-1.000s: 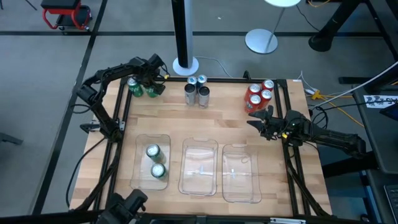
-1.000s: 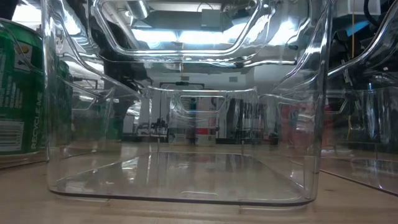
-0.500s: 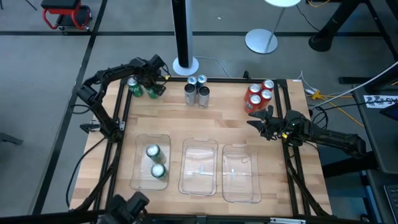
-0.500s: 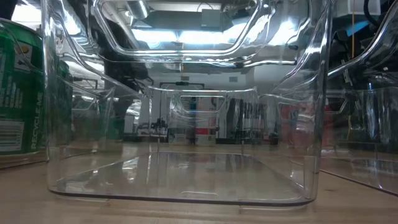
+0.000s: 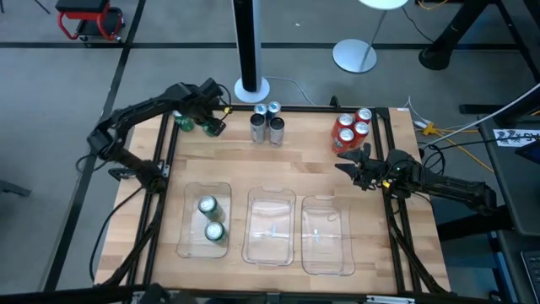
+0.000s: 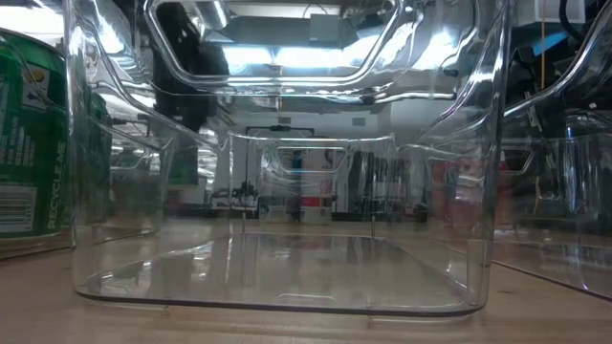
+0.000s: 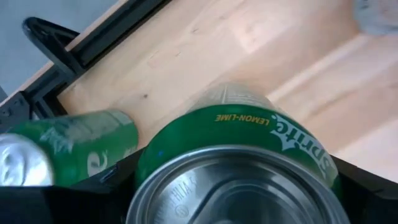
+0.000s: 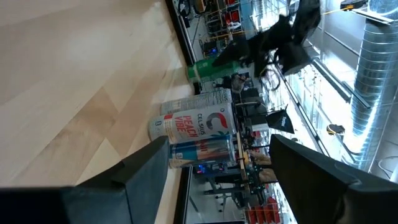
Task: Sort soda cans
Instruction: Put the right green soda can into the left transparent bin
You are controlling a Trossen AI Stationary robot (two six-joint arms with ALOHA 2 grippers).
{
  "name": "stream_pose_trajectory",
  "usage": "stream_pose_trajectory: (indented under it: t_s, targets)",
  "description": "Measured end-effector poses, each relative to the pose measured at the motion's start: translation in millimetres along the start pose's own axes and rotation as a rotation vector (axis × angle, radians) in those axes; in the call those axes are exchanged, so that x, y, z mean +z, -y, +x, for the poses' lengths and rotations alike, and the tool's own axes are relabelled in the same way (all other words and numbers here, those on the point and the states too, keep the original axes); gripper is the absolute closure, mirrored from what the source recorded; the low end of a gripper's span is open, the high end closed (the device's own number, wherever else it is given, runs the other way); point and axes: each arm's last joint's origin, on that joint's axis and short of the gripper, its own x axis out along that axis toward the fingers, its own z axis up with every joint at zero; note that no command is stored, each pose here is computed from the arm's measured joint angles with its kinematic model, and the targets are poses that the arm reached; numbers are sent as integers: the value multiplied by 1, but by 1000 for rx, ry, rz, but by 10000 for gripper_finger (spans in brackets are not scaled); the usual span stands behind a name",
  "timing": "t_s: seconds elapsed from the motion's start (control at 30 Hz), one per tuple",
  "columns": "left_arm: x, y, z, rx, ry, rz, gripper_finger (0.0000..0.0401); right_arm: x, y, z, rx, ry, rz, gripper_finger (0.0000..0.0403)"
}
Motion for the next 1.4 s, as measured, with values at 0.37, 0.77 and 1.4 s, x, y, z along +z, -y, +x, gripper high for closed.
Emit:
stream_pose_trajectory:
  t_s: [0.37, 0.77, 1.4]
  targets:
    - [-31, 35, -86, -127, 181, 2, 98, 0, 0, 0, -6, -15, 0, 125]
    - [-71, 91, -143, -298, 192, 120, 98, 0, 0, 0, -7, -15, 0, 125]
    - [-156, 120, -167, -273, -27, 75, 98, 0, 0, 0, -7, -15, 0, 125]
